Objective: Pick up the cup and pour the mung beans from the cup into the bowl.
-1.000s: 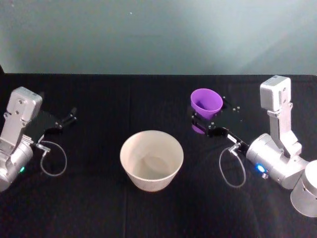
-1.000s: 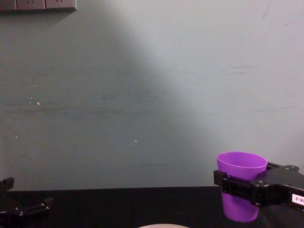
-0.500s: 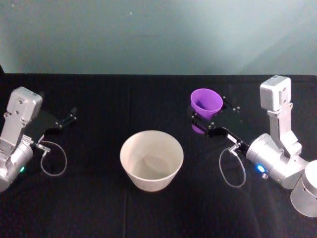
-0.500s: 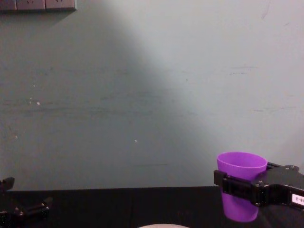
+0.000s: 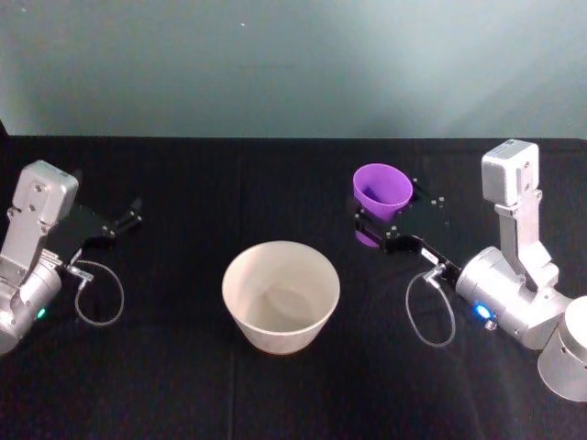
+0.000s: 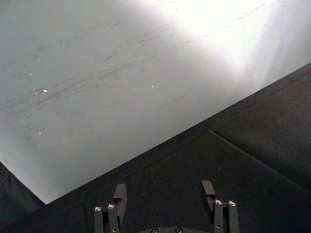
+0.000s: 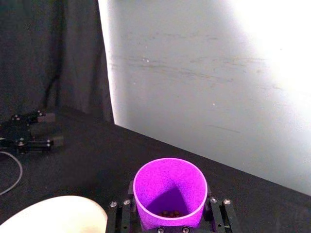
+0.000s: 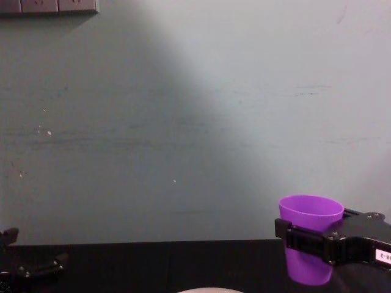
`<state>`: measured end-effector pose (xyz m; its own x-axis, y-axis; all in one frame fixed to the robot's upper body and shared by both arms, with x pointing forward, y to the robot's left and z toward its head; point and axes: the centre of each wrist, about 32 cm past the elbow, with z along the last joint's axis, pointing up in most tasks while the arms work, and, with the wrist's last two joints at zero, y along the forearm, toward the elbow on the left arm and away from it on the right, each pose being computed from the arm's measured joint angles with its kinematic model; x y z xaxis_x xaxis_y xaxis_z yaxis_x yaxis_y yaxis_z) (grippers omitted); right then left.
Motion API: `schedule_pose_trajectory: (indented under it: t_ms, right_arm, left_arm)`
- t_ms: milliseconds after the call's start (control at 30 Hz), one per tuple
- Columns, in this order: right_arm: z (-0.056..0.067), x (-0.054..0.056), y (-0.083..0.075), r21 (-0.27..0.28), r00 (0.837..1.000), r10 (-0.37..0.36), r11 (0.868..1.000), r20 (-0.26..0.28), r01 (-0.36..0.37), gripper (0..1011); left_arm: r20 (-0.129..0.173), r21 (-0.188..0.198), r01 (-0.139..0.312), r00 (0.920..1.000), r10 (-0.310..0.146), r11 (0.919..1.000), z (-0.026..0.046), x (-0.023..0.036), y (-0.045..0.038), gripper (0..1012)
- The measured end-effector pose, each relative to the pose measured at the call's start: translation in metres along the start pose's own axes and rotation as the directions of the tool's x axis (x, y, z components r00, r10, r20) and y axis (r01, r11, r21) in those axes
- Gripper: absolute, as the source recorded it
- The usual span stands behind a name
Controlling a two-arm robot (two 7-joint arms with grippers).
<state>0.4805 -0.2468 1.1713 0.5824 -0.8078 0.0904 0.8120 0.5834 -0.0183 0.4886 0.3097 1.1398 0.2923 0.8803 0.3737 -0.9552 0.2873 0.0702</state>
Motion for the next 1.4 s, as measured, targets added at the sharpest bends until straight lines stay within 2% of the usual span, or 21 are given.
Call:
schedule_pose_trajectory:
  t_ms: [1400]
  right_arm:
    - [0.0000, 0.0000, 0.0000, 0.000, 1.000, 0.000, 1.000, 0.000, 0.000, 735]
  left_arm:
    - [0.000, 0.000, 0.000, 1.0000, 0.000, 1.0000, 0.0000, 0.0000, 0.0000, 1000]
